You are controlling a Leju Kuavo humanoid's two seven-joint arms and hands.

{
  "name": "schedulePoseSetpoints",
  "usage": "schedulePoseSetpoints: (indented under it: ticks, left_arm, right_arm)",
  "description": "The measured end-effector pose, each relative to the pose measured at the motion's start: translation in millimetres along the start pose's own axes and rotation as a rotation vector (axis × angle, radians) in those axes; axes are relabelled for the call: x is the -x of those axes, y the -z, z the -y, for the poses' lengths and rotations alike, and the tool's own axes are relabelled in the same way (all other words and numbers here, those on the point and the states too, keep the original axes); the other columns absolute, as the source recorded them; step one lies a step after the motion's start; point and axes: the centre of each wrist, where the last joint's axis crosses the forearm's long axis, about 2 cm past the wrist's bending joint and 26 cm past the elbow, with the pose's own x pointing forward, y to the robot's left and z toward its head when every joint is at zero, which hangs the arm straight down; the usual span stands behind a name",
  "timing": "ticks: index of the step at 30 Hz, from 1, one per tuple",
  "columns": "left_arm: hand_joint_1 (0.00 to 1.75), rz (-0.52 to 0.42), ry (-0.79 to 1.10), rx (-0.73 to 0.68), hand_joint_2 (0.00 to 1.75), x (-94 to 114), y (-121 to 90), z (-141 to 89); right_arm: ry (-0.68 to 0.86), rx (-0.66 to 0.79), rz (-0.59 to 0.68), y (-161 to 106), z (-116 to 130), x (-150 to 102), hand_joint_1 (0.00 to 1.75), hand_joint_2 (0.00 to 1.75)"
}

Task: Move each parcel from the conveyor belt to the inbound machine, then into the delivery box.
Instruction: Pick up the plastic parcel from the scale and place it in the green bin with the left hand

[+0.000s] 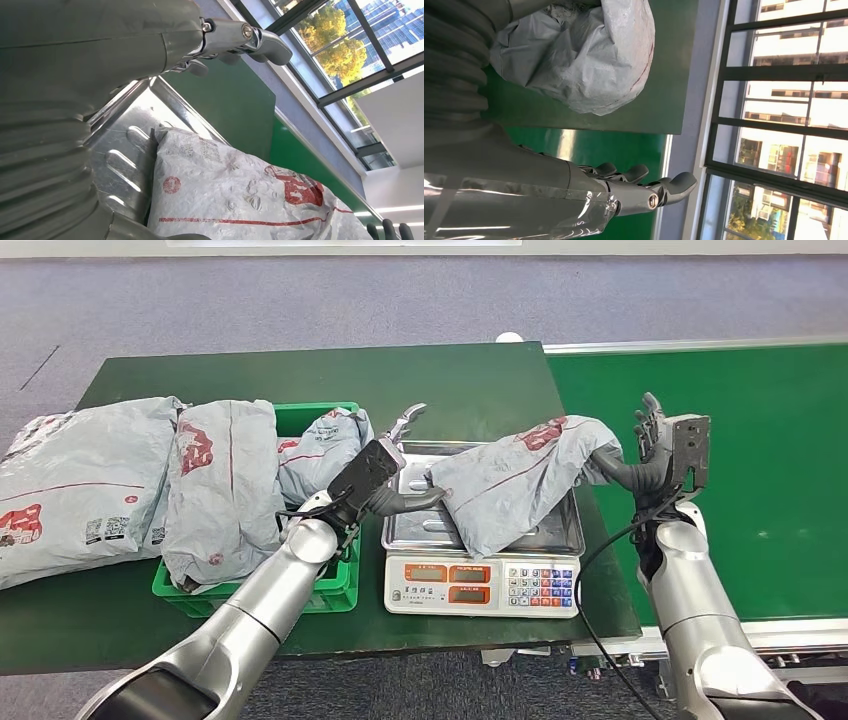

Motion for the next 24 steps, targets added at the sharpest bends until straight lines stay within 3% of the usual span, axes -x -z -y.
schedulePoseSetpoints:
  ticks: [4, 7, 10, 12, 24]
  left_arm:
    - [0.0, -0.044, 0.072, -0.015, 1.75, -2, 3, 7]
    - [0.0, -0.137, 0.161, -0.073, 1.75, -14, 11, 44]
    - [0.0, -0.146, 0.129, -0.057, 1.75, -26, 15, 83]
    - [0.0, -0.134, 0.137, -0.024, 1.75, -27, 15, 95]
    - [0.0, -0.132, 0.216, 0.029, 1.75, -15, 10, 99]
  right_arm:
    - [0.009, -0.015, -0.001, -1, -4, 1, 0.0, 1.75]
    - [0.034, -0.033, 0.011, -4, -25, 7, 0.0, 1.75]
    - [0.063, -0.048, 0.007, -8, -49, 13, 0.0, 1.75]
    - [0.075, -0.061, -0.004, -9, -57, 15, 0.0, 1.75]
    - [0.08, -0.16, -0.031, -10, -87, 14, 0.0, 1.75]
